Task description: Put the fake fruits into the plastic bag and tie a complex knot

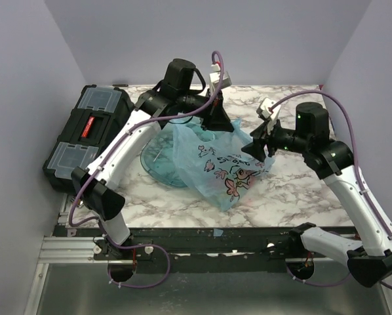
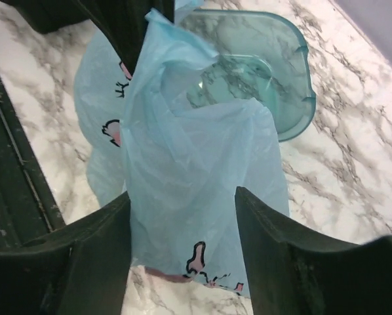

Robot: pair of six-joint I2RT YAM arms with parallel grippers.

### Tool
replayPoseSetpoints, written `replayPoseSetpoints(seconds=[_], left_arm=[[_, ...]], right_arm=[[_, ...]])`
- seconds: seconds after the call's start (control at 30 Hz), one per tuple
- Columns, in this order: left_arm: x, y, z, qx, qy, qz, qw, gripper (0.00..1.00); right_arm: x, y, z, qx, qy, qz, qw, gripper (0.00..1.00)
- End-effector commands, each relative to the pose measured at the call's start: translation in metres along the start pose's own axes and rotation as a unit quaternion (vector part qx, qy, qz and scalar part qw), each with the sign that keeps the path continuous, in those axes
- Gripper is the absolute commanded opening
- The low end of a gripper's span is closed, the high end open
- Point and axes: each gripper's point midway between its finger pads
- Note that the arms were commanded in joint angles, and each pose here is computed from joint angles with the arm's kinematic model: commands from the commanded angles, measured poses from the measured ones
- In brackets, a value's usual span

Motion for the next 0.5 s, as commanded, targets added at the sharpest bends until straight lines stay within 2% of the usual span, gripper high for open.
replayPoseSetpoints(seconds=[0.0, 0.23, 0.47], left_arm=[[-0.043, 0.009, -0.024, -0.011, -0.072, 0.176, 0.982, 0.0], [-0.061, 0.021, -0.035, -0.028, -0.103, 0.29, 0.951, 0.0], [-0.074, 0.036, -0.035, -0.063, -0.152, 0.332, 0.929, 0.0]], right_arm=[[0.028, 0.028, -0.027, -0.017, 0.044, -0.02, 0.999, 0.67], [0.051, 0.06, -0.023, -0.061, 0.136, -0.082, 0.985, 0.76], [0.06, 0.073, 0.007, -0.1, 0.225, -0.093, 0.965, 0.81]])
Point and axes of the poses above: each gripper's point midway between its finger pads, its own z axis out along the fingers, its own x axis along the line the jaws close on, y = z × x, and after that the axes turned 10 degrees about z, right-handed
